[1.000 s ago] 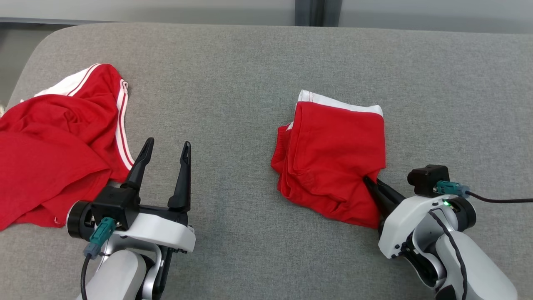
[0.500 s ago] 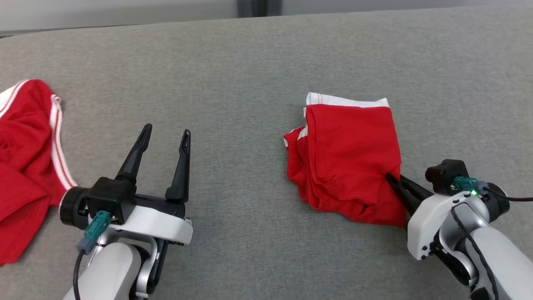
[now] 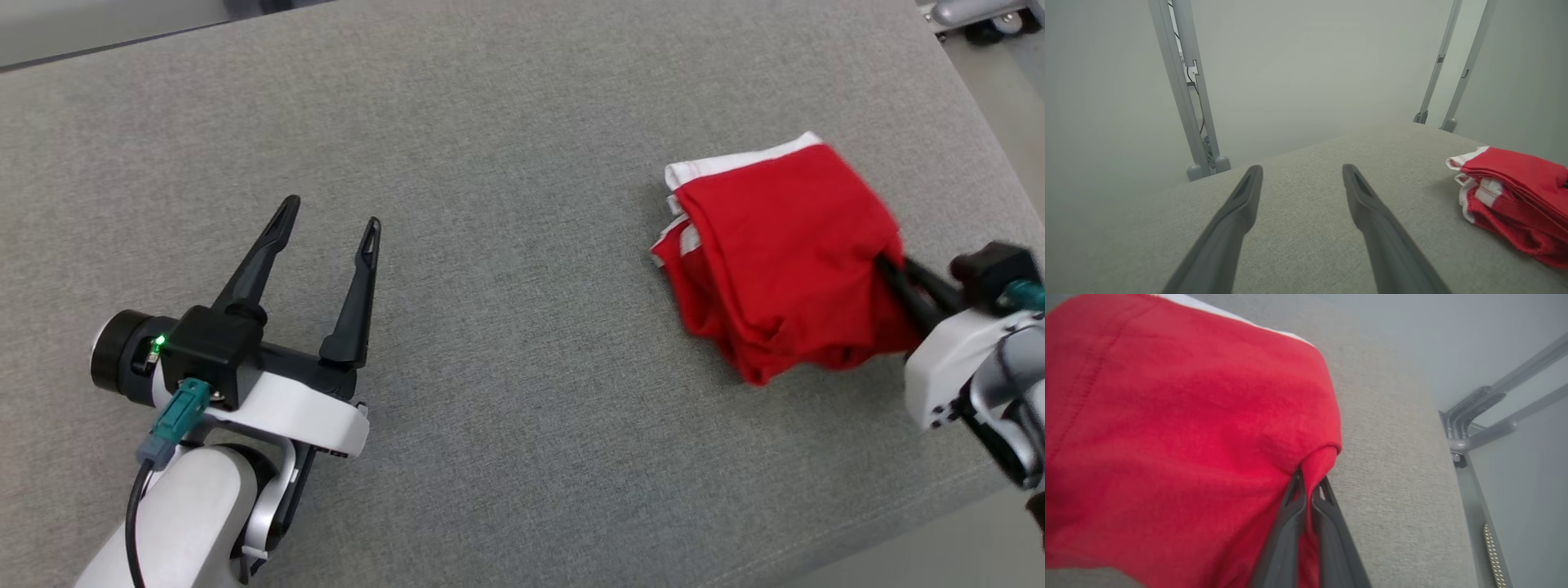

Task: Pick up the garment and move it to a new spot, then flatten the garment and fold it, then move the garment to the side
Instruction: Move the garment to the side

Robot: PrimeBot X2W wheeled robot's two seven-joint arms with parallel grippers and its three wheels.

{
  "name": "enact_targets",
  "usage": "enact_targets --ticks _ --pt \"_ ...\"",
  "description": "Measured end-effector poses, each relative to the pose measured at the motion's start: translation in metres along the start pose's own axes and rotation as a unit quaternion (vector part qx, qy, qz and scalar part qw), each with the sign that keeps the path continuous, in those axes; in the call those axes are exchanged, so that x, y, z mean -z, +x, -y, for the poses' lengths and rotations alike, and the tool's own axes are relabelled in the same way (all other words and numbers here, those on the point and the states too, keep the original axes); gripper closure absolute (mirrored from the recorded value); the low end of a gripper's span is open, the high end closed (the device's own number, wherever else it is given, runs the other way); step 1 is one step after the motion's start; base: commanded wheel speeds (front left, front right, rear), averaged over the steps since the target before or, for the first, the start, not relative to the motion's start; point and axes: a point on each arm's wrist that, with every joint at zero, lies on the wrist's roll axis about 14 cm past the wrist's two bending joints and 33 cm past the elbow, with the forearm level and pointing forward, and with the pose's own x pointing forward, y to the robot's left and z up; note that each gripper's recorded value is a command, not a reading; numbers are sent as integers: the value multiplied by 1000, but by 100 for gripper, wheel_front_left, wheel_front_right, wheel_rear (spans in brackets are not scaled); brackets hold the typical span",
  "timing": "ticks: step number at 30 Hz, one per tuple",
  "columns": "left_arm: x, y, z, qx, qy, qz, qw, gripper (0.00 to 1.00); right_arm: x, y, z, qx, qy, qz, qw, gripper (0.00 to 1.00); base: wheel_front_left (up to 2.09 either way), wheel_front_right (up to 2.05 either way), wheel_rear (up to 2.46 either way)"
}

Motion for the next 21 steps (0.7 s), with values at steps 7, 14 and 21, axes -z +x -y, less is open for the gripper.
enact_targets --ticks 7,14,21 --pt "10 21 24 52 -7 -5 999 0 -6 -1 95 113 -1 9 994 100 0 0 0" --pt "13 28 20 58 -6 -1 998 0 -5 17 126 150 3 -1 989 98 0 0 0" --pt "19 27 14 48 -10 -4 999 0 5 28 135 175 34 -6 984 0 0 0 0"
